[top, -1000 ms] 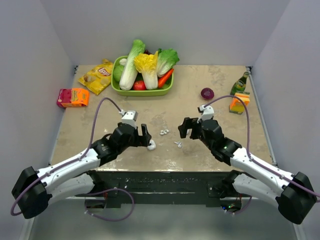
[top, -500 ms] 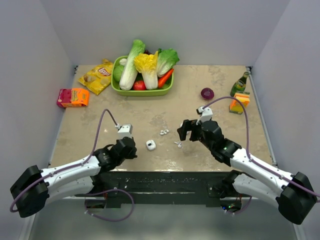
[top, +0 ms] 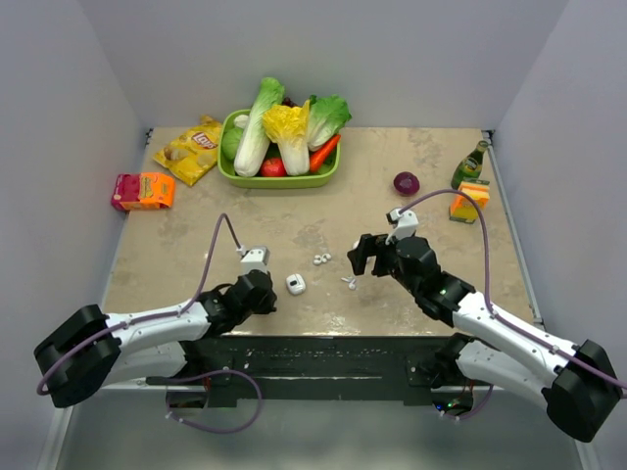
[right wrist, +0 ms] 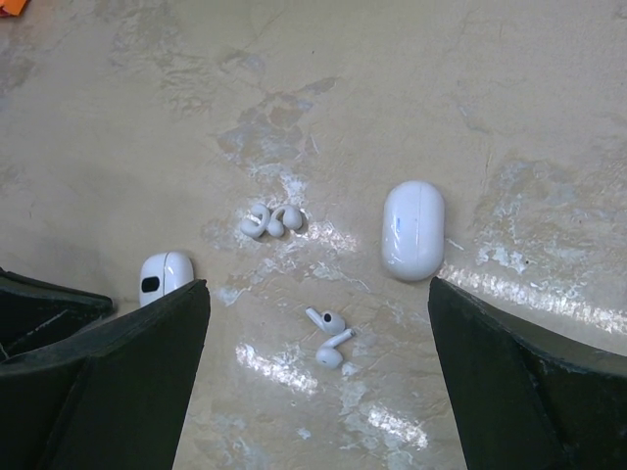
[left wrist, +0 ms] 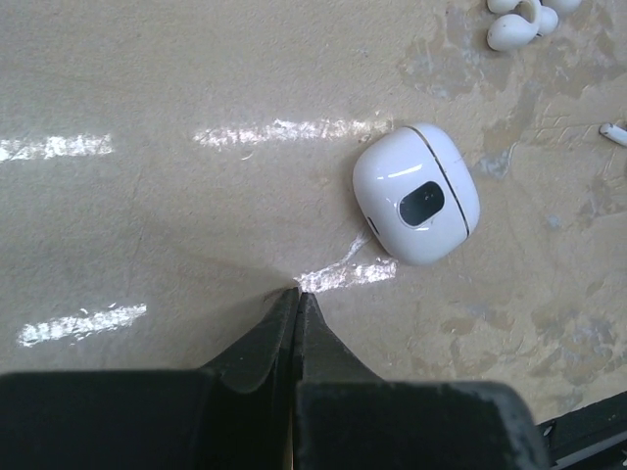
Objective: Insert the wireless bluetooth earbuds into the charging case
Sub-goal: Adjust the charging case at the center of the board.
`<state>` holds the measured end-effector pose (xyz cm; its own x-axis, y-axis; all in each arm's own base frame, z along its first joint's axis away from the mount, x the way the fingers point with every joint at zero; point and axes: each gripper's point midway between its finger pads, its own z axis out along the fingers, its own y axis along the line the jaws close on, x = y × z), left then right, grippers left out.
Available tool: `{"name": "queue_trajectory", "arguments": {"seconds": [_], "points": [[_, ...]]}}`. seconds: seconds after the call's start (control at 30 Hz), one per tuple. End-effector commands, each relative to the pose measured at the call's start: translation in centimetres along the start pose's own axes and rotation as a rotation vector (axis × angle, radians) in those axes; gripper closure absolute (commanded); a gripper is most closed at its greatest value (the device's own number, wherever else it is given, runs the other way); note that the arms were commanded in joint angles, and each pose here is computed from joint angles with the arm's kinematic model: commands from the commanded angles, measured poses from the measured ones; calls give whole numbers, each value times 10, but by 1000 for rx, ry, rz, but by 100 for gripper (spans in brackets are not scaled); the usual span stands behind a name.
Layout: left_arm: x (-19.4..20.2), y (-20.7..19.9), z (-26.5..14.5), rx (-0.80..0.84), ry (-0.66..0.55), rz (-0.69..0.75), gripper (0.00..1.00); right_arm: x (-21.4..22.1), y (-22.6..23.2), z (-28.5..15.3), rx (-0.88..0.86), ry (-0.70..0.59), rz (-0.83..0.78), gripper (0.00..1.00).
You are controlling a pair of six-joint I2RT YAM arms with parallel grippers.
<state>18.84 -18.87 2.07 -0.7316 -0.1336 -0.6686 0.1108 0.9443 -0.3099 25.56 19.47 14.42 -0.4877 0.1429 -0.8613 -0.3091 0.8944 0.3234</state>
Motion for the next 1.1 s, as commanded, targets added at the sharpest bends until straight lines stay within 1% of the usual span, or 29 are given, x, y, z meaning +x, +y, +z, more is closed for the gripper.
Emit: {"name": "queue_trajectory", "arguments": {"seconds": [0.0,0.43,1.07], "points": [[-11,-21,7,62,-39,-9,100,-2,5,0,-24,-17,18,5],[-8,-36,21,95,-26,6,100,0,3,-1,-21,-10,21,5],[-6,-53,25,134,-16,28,100,2,2,-2,-18,-6,23,5]]}}
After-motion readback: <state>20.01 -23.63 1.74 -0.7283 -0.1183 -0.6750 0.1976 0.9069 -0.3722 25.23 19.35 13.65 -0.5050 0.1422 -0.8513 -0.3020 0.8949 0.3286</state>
